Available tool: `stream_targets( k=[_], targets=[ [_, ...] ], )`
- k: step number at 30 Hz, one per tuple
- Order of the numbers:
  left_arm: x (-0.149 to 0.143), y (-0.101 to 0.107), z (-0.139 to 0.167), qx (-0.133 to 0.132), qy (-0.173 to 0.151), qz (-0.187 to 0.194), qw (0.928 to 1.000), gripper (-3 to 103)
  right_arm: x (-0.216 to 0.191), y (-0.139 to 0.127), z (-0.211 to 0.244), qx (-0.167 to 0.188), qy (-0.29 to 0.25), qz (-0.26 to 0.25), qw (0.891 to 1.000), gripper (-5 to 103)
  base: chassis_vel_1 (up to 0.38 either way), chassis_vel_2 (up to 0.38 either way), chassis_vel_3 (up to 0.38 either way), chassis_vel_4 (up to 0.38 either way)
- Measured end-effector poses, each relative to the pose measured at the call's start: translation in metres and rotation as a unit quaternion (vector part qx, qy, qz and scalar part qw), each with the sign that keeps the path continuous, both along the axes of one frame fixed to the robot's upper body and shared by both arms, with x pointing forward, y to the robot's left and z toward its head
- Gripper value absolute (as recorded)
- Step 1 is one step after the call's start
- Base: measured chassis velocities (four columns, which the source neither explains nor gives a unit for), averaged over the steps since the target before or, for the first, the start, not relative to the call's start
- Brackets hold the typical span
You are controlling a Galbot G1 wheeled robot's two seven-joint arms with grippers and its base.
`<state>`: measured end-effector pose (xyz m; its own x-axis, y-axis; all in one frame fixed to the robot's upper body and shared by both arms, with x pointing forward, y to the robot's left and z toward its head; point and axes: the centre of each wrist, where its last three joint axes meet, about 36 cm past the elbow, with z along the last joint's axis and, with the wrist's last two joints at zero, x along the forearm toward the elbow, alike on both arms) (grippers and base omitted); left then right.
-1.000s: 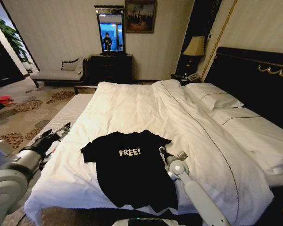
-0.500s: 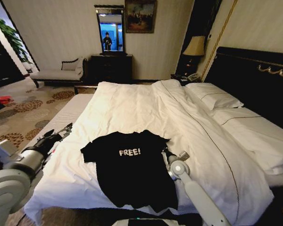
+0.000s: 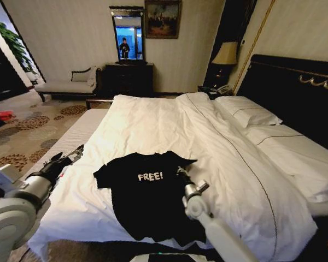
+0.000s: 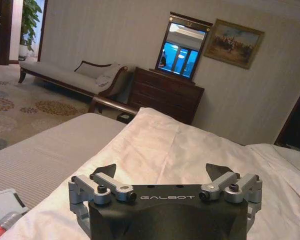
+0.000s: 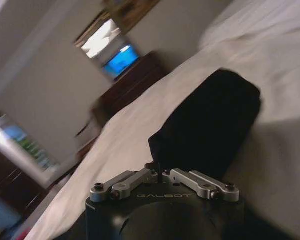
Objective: Fold the clothes on the bed.
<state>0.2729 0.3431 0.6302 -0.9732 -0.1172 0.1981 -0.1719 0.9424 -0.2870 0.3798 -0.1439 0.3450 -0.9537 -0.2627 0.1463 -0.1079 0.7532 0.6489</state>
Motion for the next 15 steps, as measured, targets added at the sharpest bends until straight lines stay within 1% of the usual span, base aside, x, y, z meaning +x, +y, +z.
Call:
stream_targets(
  k=[1, 2, 4, 5, 6, 7, 9, 11, 12, 14, 15],
  targets=[
    [0.0, 0.0, 0.0, 0.0, 0.0, 0.0, 1.0, 100, 0.0, 0.0, 0.0, 0.0, 0.0, 0.0, 1.0, 0, 0.0, 0.0, 0.0, 0.0],
    [0.0, 0.0, -0.001, 0.0, 0.001, 0.001, 1.0, 100, -0.005, 0.007, -0.013, -0.016, -0.006, 0.032, 0.999, 0, 0.0, 0.0, 0.0, 0.0],
    [-0.001, 0.0, -0.001, -0.001, 0.002, 0.003, 1.0, 100, -0.007, 0.011, -0.029, -0.042, -0.011, 0.059, 0.997, 0, 0.0, 0.0, 0.0, 0.0],
    [-0.001, 0.001, -0.001, -0.002, 0.002, 0.003, 1.0, 100, -0.007, 0.012, -0.035, -0.05, -0.011, 0.066, 0.996, 0, 0.0, 0.0, 0.0, 0.0],
    [-0.001, 0.001, -0.001, -0.002, 0.002, 0.003, 1.0, 100, -0.007, 0.012, -0.035, -0.05, -0.011, 0.066, 0.996, 0, 0.0, 0.0, 0.0, 0.0],
    [-0.001, 0.001, -0.001, -0.002, 0.002, 0.003, 1.0, 100, -0.009, 0.014, -0.044, -0.066, -0.012, 0.08, 0.995, 0, 0.0, 0.0, 0.0, 0.0],
    [-0.001, 0.0, -0.001, -0.002, 0.001, 0.003, 1.0, 100, -0.012, 0.017, -0.05, -0.08, -0.011, 0.092, 0.992, 0, 0.0, 0.0, 0.0, 0.0],
    [-0.001, 0.0, -0.001, -0.002, 0.001, 0.003, 1.0, 100, -0.012, 0.018, -0.051, -0.085, -0.012, 0.094, 0.992, 0, 0.0, 0.0, 0.0, 0.0],
    [0.0, 0.0, -0.001, -0.002, 0.0, 0.002, 1.0, 100, -0.014, 0.019, -0.052, -0.096, -0.016, 0.094, 0.991, -3, 0.0, 0.0, 0.0, 0.0],
    [0.0, -0.001, 0.0, -0.002, -0.002, 0.001, 1.0, 100, -0.016, 0.017, -0.051, -0.107, -0.027, 0.092, 0.99, 7, 0.0, 0.0, 0.0, 0.0],
    [0.001, -0.001, 0.0, -0.002, -0.003, 0.001, 1.0, 100, -0.017, 0.016, -0.05, -0.108, -0.03, 0.091, 0.99, 7, 0.0, 0.0, 0.0, 0.0]
  ],
)
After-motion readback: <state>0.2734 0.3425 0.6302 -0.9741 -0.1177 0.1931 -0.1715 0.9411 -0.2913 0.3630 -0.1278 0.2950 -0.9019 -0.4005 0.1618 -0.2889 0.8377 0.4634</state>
